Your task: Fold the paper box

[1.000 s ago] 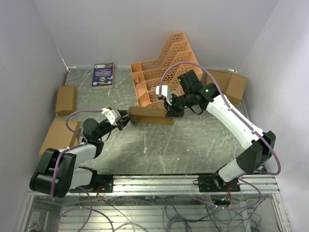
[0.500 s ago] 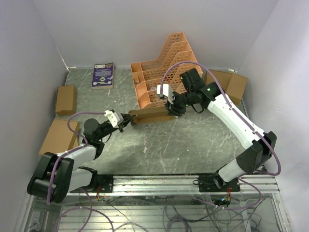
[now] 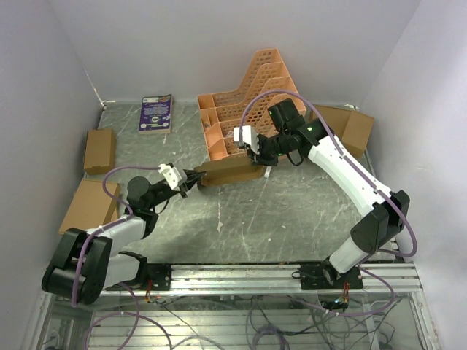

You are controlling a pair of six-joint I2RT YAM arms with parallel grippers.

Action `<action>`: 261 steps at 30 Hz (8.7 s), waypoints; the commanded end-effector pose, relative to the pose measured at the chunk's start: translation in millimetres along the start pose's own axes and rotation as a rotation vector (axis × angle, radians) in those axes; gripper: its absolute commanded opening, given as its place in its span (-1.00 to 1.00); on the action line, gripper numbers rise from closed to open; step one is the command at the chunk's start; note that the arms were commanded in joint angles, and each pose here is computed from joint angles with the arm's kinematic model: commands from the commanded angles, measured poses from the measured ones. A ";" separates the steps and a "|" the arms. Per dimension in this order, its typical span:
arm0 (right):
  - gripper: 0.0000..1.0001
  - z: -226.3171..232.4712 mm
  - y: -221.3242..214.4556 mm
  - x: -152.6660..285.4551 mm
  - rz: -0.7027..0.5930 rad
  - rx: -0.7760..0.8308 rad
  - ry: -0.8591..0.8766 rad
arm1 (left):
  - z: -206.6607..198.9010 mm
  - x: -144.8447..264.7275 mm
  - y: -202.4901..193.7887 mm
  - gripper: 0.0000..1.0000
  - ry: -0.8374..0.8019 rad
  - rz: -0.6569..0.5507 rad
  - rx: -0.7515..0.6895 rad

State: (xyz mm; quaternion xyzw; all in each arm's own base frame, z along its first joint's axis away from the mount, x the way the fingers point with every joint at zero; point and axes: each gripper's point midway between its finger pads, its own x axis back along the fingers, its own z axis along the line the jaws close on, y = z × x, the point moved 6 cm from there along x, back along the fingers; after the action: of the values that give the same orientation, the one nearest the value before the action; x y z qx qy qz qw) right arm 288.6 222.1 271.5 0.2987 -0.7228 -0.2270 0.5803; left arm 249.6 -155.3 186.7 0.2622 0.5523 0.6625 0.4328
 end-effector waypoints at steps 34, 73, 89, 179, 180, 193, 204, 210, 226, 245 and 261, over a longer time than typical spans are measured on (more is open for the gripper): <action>-1.00 -6.1 -10.7 -9.8 0.012 -0.081 0.173 | 75.7 27.7 -37.4 -0.10 0.496 0.191 0.412; -1.00 -9.0 -15.4 -17.3 0.038 -0.113 0.194 | 49.8 -9.4 -92.5 -0.07 0.154 0.424 0.663; -1.00 -8.7 -13.6 -17.0 0.033 -0.125 0.202 | 35.7 -23.3 -88.2 0.03 0.168 0.366 0.607; -1.00 -20.8 -16.1 -18.3 0.001 -0.222 0.166 | 46.3 -25.1 -106.1 -0.16 0.303 0.134 0.462; -1.00 -21.2 -16.0 -18.5 0.002 -0.222 0.166 | 45.1 -24.7 -106.0 -0.16 0.299 0.132 0.464; -1.00 -22.8 -15.8 -19.9 0.001 -0.227 0.166 | 37.8 -22.0 -108.6 -0.08 0.280 0.146 0.471; -1.00 -23.8 -15.4 -20.0 0.001 -0.224 0.166 | 30.3 -27.6 -104.6 -0.06 0.168 0.173 0.485; -1.00 -22.9 -16.1 -19.5 0.004 -0.221 0.166 | 26.1 -28.8 -104.4 -0.04 0.126 0.172 0.497; -1.00 -21.4 -14.8 -18.5 -0.003 -0.226 0.173 | 33.7 -35.5 -111.4 -0.11 0.204 0.169 0.506; -1.00 -16.6 -13.3 -20.2 -0.021 -0.247 0.202 | 31.7 -47.6 -100.3 -0.07 0.547 0.117 0.322; -1.00 -16.3 -13.0 -22.6 -0.024 -0.255 0.215 | 31.8 -58.0 -101.2 -0.13 0.638 0.124 0.283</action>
State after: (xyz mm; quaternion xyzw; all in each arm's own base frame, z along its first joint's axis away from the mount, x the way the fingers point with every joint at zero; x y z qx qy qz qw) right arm 312.8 221.2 253.8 0.2459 -0.6420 -0.2820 0.6692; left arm 323.1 -182.1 88.9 0.1803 0.7383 0.6348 0.1394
